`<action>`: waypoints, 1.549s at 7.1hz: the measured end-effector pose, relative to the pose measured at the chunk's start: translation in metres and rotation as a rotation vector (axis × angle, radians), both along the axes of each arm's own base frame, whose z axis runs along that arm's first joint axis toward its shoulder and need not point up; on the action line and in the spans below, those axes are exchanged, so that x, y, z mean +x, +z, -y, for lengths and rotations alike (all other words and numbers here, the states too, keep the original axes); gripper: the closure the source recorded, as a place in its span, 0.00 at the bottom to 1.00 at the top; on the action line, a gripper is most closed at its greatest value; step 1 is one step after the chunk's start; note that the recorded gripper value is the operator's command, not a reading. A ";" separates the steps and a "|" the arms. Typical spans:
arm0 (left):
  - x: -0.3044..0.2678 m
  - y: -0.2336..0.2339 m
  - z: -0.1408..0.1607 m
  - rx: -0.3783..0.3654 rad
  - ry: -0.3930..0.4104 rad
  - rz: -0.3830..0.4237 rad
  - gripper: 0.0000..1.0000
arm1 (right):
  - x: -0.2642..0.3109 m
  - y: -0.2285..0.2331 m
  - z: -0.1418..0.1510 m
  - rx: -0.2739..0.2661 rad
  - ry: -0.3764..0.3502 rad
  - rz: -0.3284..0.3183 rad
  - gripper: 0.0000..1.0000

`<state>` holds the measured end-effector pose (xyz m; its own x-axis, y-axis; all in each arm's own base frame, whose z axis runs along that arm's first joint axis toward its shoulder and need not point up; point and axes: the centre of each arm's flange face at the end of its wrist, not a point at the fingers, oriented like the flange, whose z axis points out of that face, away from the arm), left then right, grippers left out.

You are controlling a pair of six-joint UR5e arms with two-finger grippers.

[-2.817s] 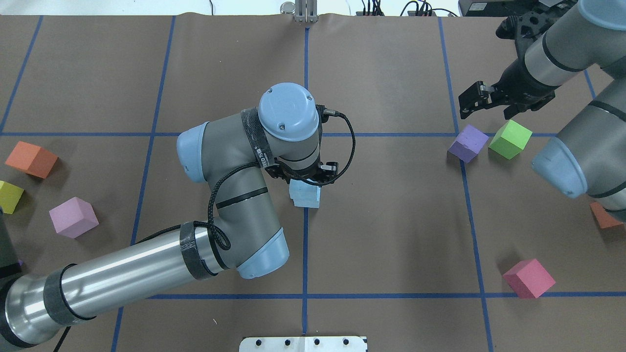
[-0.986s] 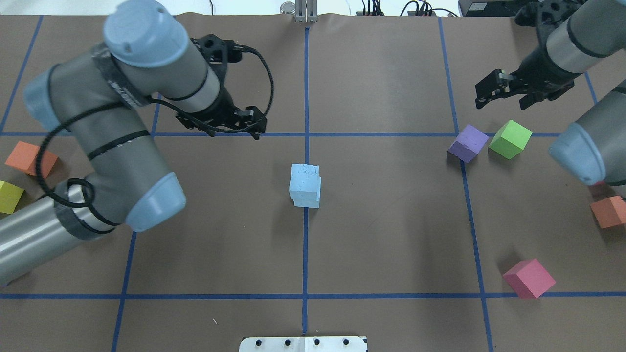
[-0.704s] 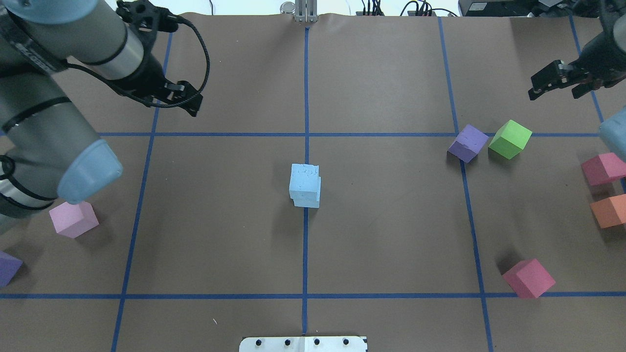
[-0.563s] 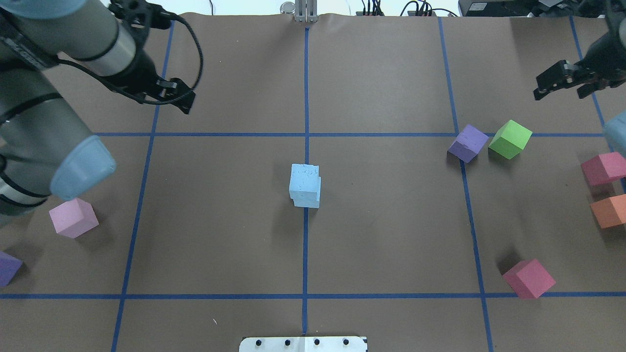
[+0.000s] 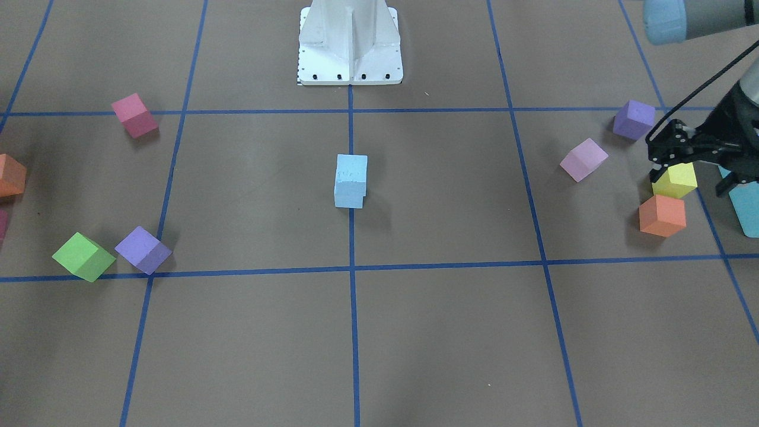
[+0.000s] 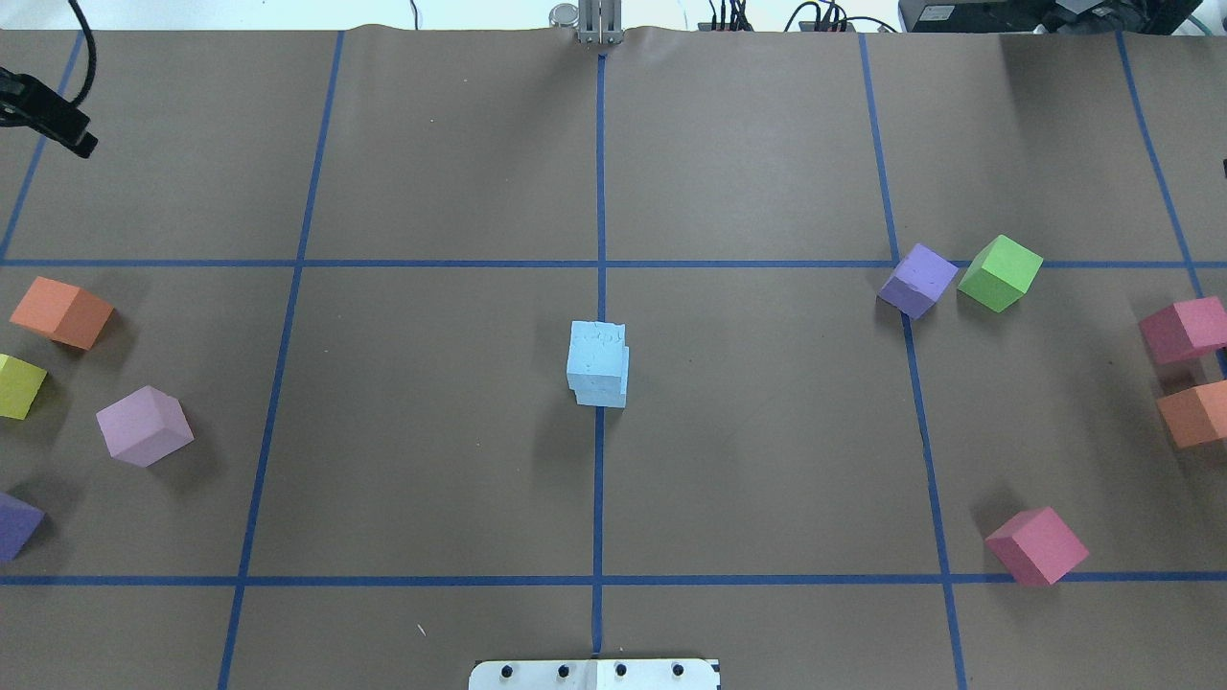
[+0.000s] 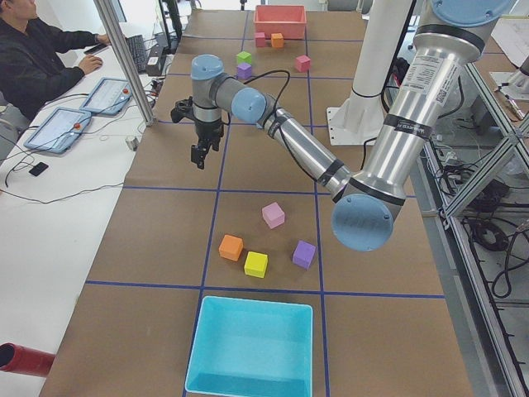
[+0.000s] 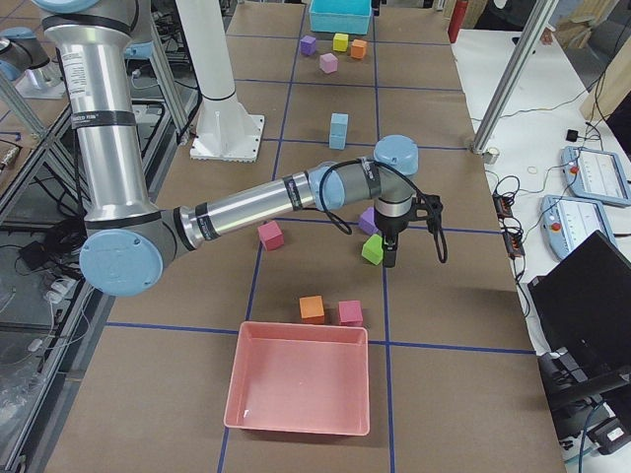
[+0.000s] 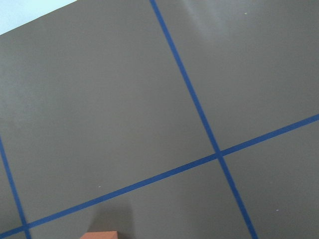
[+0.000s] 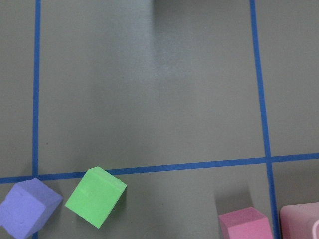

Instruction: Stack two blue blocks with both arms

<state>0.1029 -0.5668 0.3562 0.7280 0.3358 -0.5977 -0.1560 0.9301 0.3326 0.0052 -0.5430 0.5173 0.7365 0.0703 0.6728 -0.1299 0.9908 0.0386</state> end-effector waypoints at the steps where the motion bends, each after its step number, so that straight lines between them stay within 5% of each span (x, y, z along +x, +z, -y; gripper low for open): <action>1: -0.022 0.027 -0.002 -0.019 -0.008 0.007 0.00 | 0.022 0.031 0.000 0.005 -0.037 -0.015 0.00; 6: -0.125 0.168 -0.044 -0.008 0.025 -0.037 0.00 | 0.060 0.059 -0.010 0.019 -0.038 0.006 0.00; 8: -0.142 0.182 -0.057 -0.007 0.002 -0.063 0.00 | 0.064 0.066 -0.014 0.069 -0.034 -0.023 0.00; 11: -0.167 0.206 -0.066 -0.066 -0.041 -0.123 0.00 | 0.067 0.089 -0.032 0.071 -0.030 -0.027 0.00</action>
<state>-0.0637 -0.5006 0.5620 0.6602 0.2646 -0.7029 -0.0794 0.9552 0.2850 0.0721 -0.5110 0.6065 0.7552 0.0008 0.6555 -0.0980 0.9889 0.1117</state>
